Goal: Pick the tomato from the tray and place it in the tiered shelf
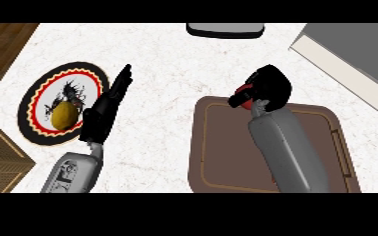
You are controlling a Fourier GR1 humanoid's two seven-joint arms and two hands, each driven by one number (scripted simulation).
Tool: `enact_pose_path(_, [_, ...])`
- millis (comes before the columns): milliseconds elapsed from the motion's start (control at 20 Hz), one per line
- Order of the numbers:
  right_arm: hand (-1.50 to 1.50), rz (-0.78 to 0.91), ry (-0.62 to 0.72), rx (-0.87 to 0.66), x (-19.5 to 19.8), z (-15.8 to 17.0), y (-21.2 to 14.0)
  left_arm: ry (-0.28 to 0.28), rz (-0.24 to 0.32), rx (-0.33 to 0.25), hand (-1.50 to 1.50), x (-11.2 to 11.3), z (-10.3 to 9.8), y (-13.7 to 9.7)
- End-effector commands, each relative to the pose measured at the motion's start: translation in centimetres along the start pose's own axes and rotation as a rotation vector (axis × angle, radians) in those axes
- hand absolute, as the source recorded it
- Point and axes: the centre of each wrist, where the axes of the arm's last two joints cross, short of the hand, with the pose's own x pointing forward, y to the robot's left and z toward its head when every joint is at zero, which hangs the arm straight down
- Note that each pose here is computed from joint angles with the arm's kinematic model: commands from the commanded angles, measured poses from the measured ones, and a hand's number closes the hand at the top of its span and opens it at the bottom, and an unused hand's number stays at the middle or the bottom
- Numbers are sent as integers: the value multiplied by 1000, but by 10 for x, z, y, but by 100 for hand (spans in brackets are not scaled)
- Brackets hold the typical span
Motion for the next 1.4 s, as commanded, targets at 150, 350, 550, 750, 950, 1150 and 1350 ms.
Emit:
enact_pose_path(150, [150, -269, 86, -178, 64, -7, -34, -13, 7, -41, 0, 15, -11, -2])
enact_pose_path(350, [150, -417, 17, -314, 78, -1, -41, -13, -1, -27, 0, 6, -6, 2])
enact_pose_path(550, [150, -428, -37, -428, 119, 17, -74, 3, -9, 3, 0, -6, 2, 7])
enact_pose_path(750, [150, -444, 0, -513, 123, 9, -83, 6, 6, 11, 0, -1, 8, -4])
enact_pose_path(950, [150, -373, 34, -631, 150, 21, -114, 11, 10, 4, 0, -2, -2, -11])
enact_pose_path(1150, [150, -385, 68, -749, 160, 27, -135, 50, 2, 18, 0, -7, 7, 21])
enact_pose_path(1350, [150, -341, 94, -861, 165, 21, -176, 29, 0, 35, 0, -10, 7, 16])
